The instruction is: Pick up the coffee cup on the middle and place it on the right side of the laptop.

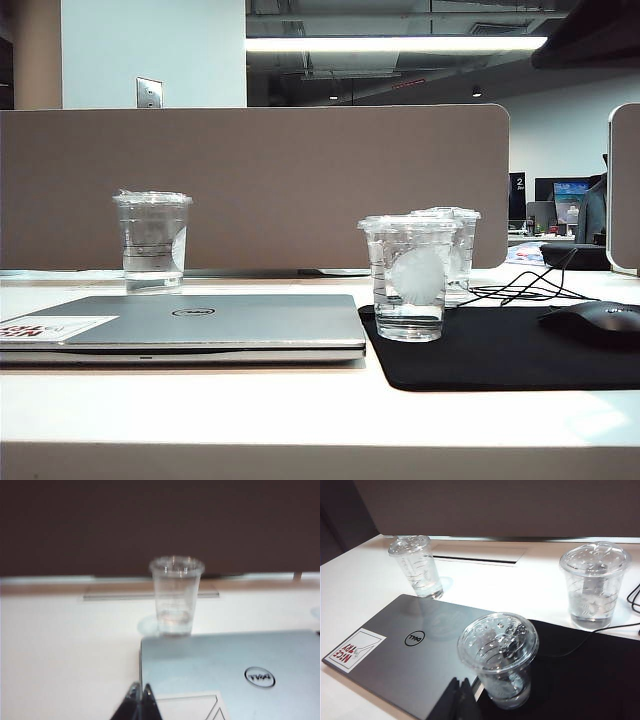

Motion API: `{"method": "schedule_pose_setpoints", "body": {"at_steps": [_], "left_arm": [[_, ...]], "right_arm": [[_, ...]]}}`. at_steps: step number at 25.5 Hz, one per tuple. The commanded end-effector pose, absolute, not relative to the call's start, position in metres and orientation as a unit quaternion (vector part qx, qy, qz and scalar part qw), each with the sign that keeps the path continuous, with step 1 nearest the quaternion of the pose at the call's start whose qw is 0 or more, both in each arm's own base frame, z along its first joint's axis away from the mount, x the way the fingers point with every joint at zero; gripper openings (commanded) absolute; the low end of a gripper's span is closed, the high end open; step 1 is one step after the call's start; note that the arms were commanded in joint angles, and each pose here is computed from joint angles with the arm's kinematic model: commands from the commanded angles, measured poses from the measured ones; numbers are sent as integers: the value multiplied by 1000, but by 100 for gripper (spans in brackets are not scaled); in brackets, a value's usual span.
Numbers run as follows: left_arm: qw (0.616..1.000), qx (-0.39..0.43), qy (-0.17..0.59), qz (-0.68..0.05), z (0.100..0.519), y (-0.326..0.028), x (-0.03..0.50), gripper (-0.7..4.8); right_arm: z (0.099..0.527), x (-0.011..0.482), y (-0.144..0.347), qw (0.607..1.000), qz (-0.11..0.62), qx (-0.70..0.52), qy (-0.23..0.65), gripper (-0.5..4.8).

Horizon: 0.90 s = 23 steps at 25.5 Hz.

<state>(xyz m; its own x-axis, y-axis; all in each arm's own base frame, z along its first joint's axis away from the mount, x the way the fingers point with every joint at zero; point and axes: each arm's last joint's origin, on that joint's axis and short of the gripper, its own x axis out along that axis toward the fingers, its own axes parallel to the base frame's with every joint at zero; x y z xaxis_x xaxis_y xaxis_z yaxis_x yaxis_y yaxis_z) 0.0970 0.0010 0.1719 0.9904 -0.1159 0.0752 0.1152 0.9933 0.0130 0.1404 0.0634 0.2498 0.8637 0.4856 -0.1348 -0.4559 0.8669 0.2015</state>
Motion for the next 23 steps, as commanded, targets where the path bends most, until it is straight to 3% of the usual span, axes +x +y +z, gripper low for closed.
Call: {"method": "schedule_pose_setpoints", "body": {"at_steps": [1,7,12,23], "left_arm": [[997,4,-51,-58,175,1,96,-5],[998,4,-52,-47,175,2,97,-5],[998,0,-52,19,175,5,97,-5],[999,-1,-29,22,171,6,97,-5]], "right_arm": [[250,140,64,959,243,104,101,-2],[253,140,64,961,245,98,82,-2],[253,141,63,970,227,51,63,-2],[213,138,58,980,183,71,-11,-2]]}}
